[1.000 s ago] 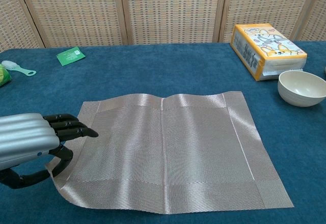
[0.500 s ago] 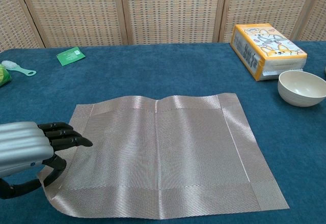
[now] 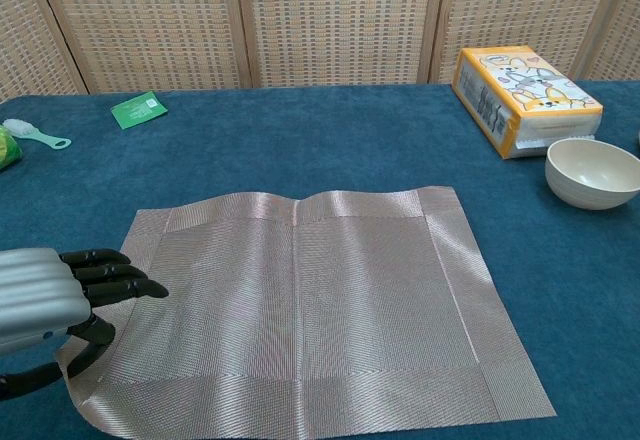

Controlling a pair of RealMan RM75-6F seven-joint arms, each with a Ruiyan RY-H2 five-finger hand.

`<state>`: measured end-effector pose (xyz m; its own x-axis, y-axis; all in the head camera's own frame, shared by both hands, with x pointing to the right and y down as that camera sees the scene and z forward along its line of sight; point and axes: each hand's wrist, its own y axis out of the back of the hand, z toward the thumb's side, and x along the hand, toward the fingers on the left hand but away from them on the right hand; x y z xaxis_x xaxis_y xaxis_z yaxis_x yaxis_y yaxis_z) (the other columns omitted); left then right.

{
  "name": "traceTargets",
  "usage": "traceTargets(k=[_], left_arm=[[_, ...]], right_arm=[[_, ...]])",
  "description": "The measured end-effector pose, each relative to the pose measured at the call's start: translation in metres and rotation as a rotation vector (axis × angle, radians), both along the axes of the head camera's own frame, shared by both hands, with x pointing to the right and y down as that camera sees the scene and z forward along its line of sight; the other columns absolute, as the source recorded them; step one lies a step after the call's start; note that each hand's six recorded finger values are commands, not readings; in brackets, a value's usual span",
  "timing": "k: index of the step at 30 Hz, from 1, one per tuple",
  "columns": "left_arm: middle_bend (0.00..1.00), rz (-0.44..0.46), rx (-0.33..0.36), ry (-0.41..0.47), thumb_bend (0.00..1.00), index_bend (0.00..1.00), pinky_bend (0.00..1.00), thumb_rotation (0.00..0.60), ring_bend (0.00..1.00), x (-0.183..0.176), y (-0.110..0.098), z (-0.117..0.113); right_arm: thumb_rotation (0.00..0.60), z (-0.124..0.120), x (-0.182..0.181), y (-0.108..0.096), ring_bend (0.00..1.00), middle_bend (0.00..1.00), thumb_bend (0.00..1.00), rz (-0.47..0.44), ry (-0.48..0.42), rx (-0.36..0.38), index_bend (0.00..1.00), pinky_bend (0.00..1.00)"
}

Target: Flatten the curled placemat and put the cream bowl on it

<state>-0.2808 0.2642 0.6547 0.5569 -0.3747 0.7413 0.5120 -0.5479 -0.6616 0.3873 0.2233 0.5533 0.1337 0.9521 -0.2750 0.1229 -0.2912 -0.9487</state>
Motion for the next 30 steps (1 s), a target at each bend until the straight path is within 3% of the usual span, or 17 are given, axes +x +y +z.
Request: traceTargets(k=[5,7,10,11,16,21,24,30], left_arm=[[0.00,-0.001,-0.004,-0.014,0.53,0.76,0.00,0.600,0.00,-0.004,0.000,-0.001],[0.00,0.002,-0.005,-0.020,0.48,0.68,0.00,0.600,0.00,-0.005,0.001,-0.001],[0.00,0.007,-0.004,-0.029,0.08,0.15,0.00,0.600,0.00,-0.007,0.001,-0.001],[0.00,0.008,-0.004,-0.033,0.00,0.02,0.00,0.600,0.00,-0.008,0.001,-0.002],[0.00,-0.032,-0.013,-0.014,0.00,0.00,0.00,0.600,0.00,-0.010,-0.004,-0.009],[0.00,-0.153,0.029,0.065,0.00,0.00,0.00,0.600,0.00,-0.019,-0.028,-0.031],[0.00,-0.265,0.086,0.130,0.00,0.00,0.00,0.600,0.00,-0.031,-0.050,-0.049],[0.00,-0.492,0.274,0.211,0.00,0.00,0.00,0.600,0.00,-0.066,-0.091,-0.083]], right_arm=[[0.600,0.000,0.000,0.000,0.00,0.00,0.00,0.001,0.000,0.000,0.00,0.00],[0.600,0.000,0.000,0.000,0.00,0.00,0.00,0.001,0.000,0.000,0.00,0.00],[0.600,0.000,0.000,0.000,0.00,0.00,0.00,0.000,0.001,0.000,0.00,0.00],[0.600,0.000,0.000,0.000,0.00,0.00,0.00,0.000,0.001,-0.001,0.00,0.00],[0.600,0.001,0.001,0.000,0.00,0.00,0.00,0.006,0.008,-0.008,0.00,0.00],[0.600,0.007,0.004,-0.001,0.00,0.00,0.00,0.014,0.022,-0.029,0.00,0.00],[0.600,0.012,0.005,-0.004,0.00,0.00,0.00,0.019,0.031,-0.044,0.00,0.00],[0.600,0.024,0.004,-0.015,0.00,0.00,0.00,0.008,0.043,-0.086,0.00,0.00]])
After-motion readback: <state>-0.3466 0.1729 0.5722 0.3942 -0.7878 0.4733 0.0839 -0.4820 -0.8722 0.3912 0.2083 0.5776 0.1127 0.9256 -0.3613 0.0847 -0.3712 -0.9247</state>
